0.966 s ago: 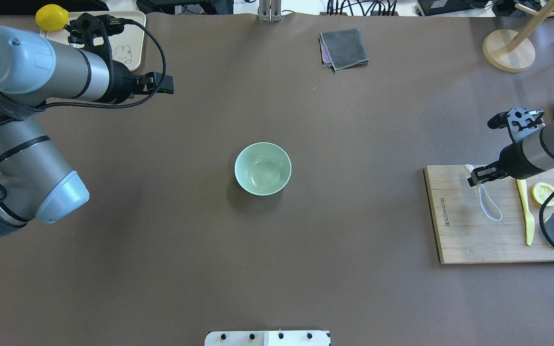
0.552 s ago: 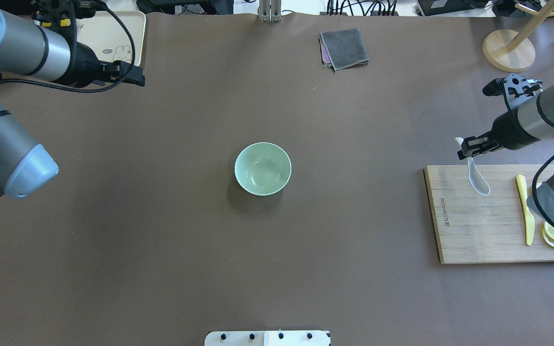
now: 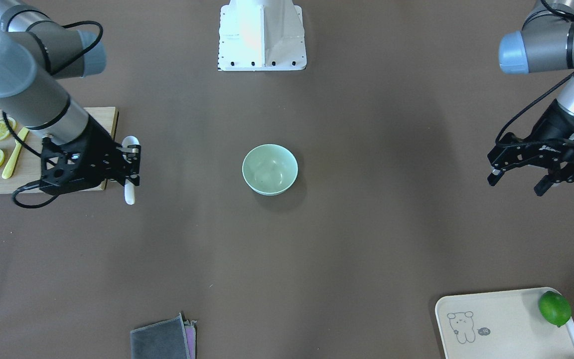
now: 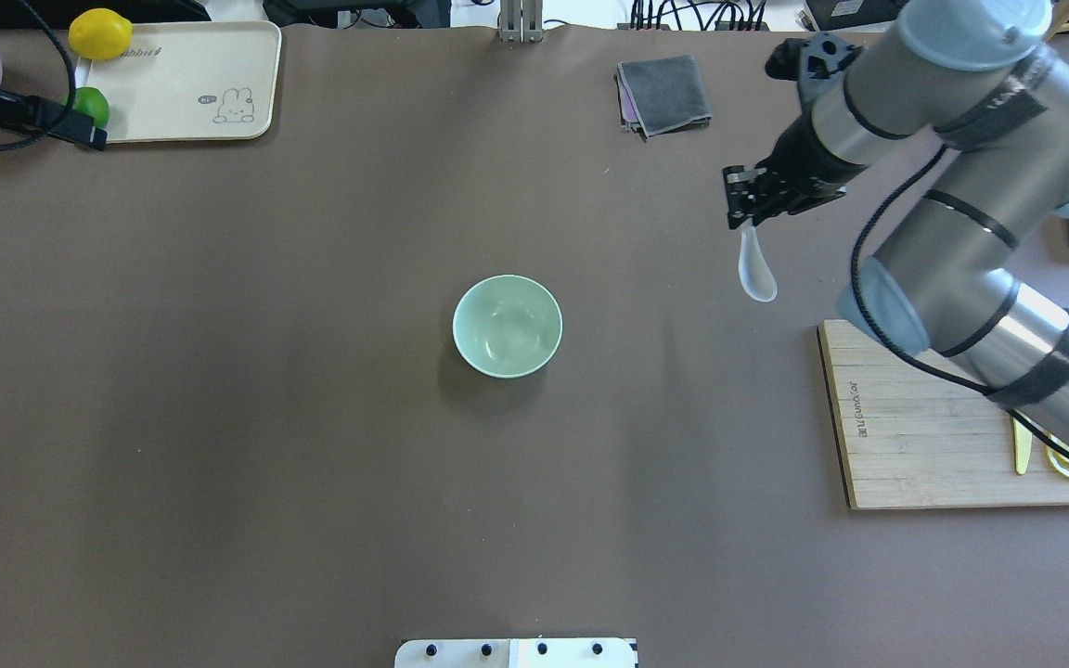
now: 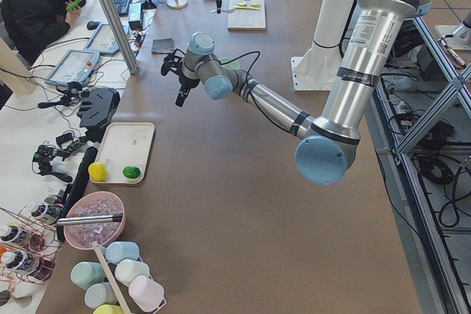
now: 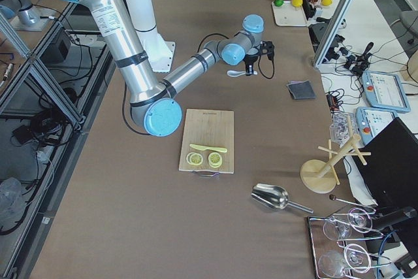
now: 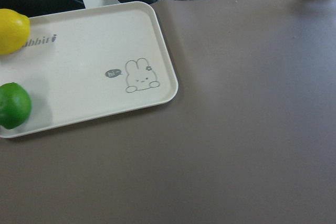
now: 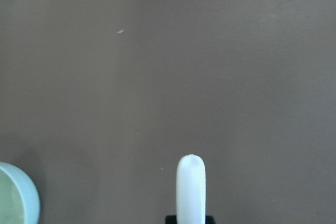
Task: Place spoon in bowl
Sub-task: 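Carry the white spoon over the bowl with the right gripper, then lower the spoon into the bowl and open the right gripper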
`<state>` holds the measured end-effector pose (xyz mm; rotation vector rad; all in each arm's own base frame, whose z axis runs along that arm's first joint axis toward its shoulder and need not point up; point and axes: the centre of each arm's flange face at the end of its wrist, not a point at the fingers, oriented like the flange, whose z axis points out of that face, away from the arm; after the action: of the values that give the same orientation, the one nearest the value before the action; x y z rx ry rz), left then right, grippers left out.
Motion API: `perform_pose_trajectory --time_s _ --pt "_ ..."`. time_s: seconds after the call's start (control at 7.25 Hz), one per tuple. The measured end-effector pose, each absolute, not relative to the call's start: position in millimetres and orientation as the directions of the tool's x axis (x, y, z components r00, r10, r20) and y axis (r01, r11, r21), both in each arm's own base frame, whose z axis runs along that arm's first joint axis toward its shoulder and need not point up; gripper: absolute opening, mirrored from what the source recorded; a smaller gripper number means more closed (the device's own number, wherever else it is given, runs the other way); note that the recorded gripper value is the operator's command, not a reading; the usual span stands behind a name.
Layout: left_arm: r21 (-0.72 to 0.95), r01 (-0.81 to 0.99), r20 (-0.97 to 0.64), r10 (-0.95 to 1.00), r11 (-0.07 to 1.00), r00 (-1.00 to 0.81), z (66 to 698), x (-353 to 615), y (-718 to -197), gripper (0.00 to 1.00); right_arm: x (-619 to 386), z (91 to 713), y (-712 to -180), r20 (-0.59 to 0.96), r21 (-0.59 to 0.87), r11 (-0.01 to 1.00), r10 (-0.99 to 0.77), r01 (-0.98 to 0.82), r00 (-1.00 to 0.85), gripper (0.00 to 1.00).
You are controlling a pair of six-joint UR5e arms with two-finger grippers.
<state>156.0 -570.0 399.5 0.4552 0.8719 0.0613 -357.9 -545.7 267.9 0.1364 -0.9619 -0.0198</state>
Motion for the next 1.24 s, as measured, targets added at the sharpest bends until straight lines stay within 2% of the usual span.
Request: perform_pose_trajectory --time_s 0.41,0.69,1.24 --pt "0.387 0.116 -0.719 0.221 0.915 0.66 431 133 -578 0.98 -488 177 -534 0.816 0.131 0.977 -0.011 -0.166 0.578 0.0" --pt "0.374 0.113 -0.718 0.21 0.921 0.663 440 132 -578 0.98 -540 171 -519 0.831 0.146 0.961 0.01 -0.235 0.557 0.0" --pt "0.358 0.11 -0.718 0.199 0.927 0.667 449 134 -580 0.98 -580 169 -487 0.822 0.196 0.943 -0.008 -0.269 0.569 0.0"
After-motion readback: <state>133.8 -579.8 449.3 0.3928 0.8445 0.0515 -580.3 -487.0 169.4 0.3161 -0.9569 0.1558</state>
